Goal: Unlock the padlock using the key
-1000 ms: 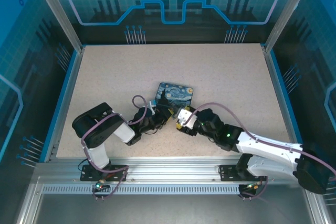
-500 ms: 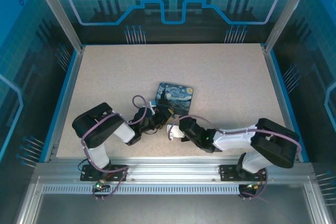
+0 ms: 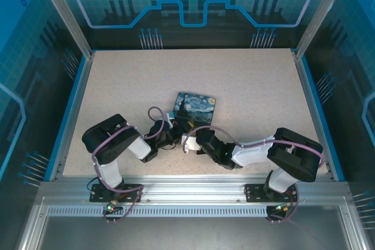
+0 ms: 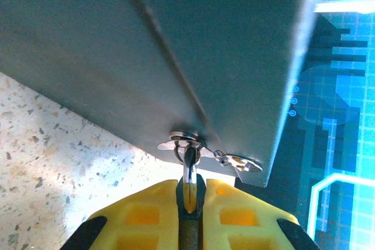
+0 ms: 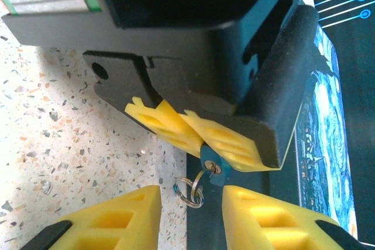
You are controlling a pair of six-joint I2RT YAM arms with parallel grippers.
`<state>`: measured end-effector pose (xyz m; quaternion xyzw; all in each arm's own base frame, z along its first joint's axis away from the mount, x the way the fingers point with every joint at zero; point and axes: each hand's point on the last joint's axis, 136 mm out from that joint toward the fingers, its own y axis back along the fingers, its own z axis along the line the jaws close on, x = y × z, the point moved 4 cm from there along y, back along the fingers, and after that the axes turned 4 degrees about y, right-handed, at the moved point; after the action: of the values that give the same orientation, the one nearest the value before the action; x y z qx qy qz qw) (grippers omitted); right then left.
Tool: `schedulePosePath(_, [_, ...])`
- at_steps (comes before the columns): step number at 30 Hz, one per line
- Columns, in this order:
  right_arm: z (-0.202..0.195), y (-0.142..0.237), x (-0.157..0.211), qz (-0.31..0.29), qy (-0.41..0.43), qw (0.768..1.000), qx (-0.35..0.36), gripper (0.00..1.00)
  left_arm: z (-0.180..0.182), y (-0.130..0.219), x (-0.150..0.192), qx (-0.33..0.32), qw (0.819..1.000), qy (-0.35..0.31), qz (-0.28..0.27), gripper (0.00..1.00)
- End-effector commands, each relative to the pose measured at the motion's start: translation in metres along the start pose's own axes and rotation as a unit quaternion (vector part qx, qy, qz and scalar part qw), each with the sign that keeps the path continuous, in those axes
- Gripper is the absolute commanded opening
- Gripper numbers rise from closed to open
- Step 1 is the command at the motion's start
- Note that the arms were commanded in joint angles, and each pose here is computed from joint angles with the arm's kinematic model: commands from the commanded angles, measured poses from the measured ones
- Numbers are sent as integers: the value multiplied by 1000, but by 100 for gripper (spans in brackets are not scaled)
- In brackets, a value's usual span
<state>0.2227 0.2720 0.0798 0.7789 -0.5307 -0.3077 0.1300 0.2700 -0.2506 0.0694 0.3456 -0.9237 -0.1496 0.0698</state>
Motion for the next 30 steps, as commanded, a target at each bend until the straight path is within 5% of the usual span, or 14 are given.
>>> schedulePosePath(1, [-14, 2, -13, -22, -24, 999, 18, 32, -14, 1, 4, 39, 999, -1, 10, 10])
schedulePosePath(15, [-19, -6, -12, -1, -30, 999, 34, 23, -14, 1, 4, 40, 999, 2, 10, 10])
schedulePosePath(30, [-26, -9, -3, 30, -45, 997, 51, 0, -15, 3, 4, 44, 999, 4, 8, 10])
